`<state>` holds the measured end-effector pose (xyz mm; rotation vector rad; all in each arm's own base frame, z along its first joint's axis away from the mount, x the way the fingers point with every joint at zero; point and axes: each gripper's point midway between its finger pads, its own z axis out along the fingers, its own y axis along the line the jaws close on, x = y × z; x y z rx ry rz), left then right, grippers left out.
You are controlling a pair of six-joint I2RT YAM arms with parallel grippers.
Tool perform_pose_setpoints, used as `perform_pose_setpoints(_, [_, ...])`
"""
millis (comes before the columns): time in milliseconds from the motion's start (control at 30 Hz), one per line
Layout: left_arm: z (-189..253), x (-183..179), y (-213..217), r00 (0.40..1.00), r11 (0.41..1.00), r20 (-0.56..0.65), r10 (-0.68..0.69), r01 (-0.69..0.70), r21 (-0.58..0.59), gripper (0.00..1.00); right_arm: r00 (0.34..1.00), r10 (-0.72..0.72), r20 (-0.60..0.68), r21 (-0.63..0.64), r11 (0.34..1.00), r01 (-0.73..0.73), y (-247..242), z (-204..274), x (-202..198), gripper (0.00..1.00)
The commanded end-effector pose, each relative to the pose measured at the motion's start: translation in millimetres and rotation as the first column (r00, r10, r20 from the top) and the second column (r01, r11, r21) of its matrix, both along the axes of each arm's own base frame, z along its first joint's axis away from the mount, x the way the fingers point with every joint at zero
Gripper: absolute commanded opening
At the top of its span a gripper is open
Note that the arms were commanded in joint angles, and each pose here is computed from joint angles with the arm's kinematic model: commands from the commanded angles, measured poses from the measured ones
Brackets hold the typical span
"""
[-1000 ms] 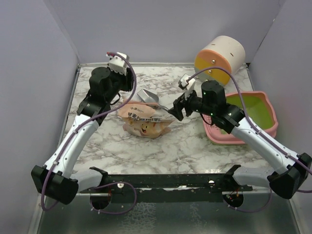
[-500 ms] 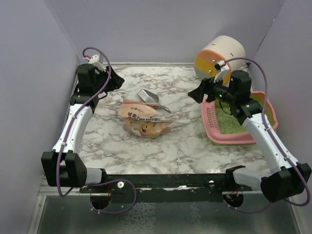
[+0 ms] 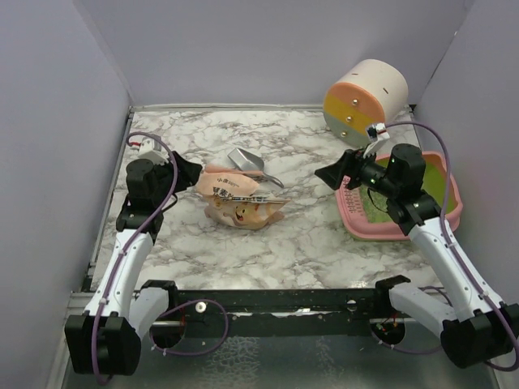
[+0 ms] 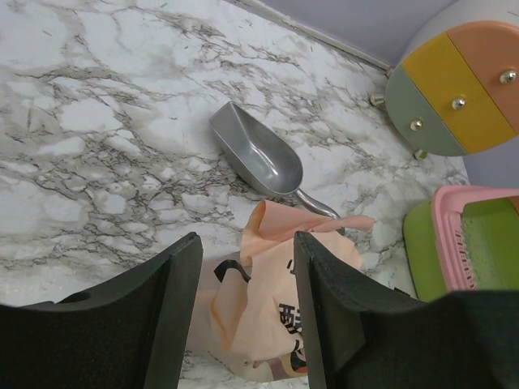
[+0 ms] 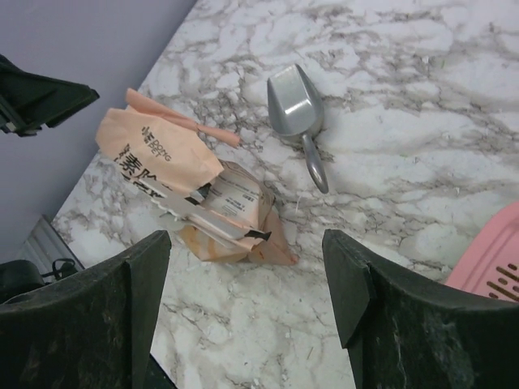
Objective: Fill the litter box with clean litter
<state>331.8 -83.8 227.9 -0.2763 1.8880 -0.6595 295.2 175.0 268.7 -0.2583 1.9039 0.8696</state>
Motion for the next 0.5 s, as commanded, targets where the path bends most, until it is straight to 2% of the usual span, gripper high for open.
perform_pose_setpoints(0, [15.9, -0.6, 15.1, 0.991, 0.996, 0.113, 0.068, -0.074, 0.047, 0.52, 0.99, -0.042, 0.134, 0.027, 0.999, 0.038, -5.6, 34.2, 3.6, 0.76])
perform_pose_setpoints(367, [17.9, -9.3, 16.6, 0.987, 0.994, 0.155, 0.048, -0.063, 0.093, 0.52, 0.981, -0.098, 0.17, -0.006, 0.995, 0.101, -14.7, 35.7, 16.0, 0.71])
perform_pose_setpoints(467, [16.2, -10.0, 14.4, 0.988, 0.994, 0.153, 0.035, -0.05, 0.092, 0.52, 0.973, -0.124, 0.192, -0.02, 0.991, 0.13, -19.7, 40.9, 19.7, 0.74])
